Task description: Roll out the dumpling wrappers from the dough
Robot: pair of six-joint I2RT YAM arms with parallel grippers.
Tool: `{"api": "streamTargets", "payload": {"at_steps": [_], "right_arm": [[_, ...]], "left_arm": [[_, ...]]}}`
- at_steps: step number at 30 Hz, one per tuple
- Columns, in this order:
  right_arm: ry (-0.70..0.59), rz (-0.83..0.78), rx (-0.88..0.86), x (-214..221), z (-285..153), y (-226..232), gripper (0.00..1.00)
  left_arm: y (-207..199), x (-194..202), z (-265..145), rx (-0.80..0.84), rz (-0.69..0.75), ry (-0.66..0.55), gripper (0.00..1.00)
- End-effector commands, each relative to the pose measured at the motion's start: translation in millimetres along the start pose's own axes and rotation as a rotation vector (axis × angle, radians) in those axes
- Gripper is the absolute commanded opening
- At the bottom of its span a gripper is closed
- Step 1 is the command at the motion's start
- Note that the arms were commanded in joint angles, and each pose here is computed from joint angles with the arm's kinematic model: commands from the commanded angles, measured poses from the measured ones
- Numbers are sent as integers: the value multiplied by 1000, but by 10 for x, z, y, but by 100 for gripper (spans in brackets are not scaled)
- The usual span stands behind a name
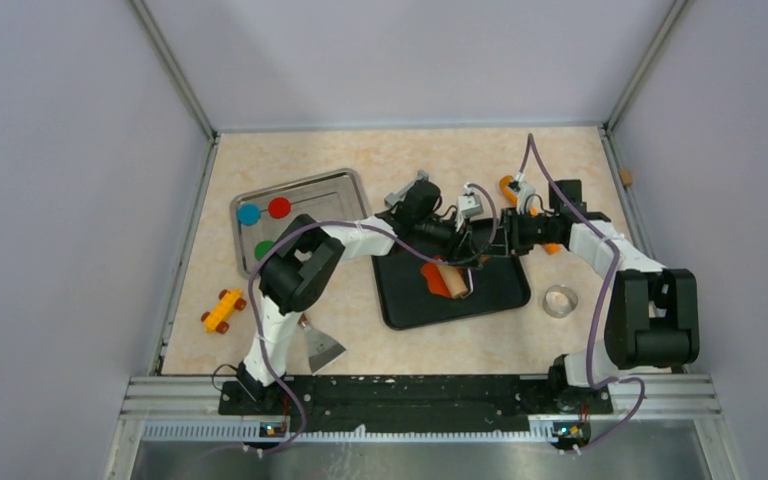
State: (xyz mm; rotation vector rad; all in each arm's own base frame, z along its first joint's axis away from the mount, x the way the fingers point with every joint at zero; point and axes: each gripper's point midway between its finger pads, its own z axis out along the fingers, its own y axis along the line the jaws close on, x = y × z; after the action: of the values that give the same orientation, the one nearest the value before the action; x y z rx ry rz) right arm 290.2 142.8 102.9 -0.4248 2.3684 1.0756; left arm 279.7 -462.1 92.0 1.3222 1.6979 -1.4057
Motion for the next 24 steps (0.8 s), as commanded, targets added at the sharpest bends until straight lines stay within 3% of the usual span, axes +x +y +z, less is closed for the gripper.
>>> {"api": "streamTargets", "payload": {"at_steps": [1,12,24], "right_arm": [[86,-97,84,180,-20,-147,0],[81,-50,86,55,-131,-144,0],[101,2,83,176,90,-163,0]], "left_arm": [[518,426,226,-211,-18,52,0],[490,19,380,-199,-53,-26,0],[303,237,160,-193,-51,49,0]]}}
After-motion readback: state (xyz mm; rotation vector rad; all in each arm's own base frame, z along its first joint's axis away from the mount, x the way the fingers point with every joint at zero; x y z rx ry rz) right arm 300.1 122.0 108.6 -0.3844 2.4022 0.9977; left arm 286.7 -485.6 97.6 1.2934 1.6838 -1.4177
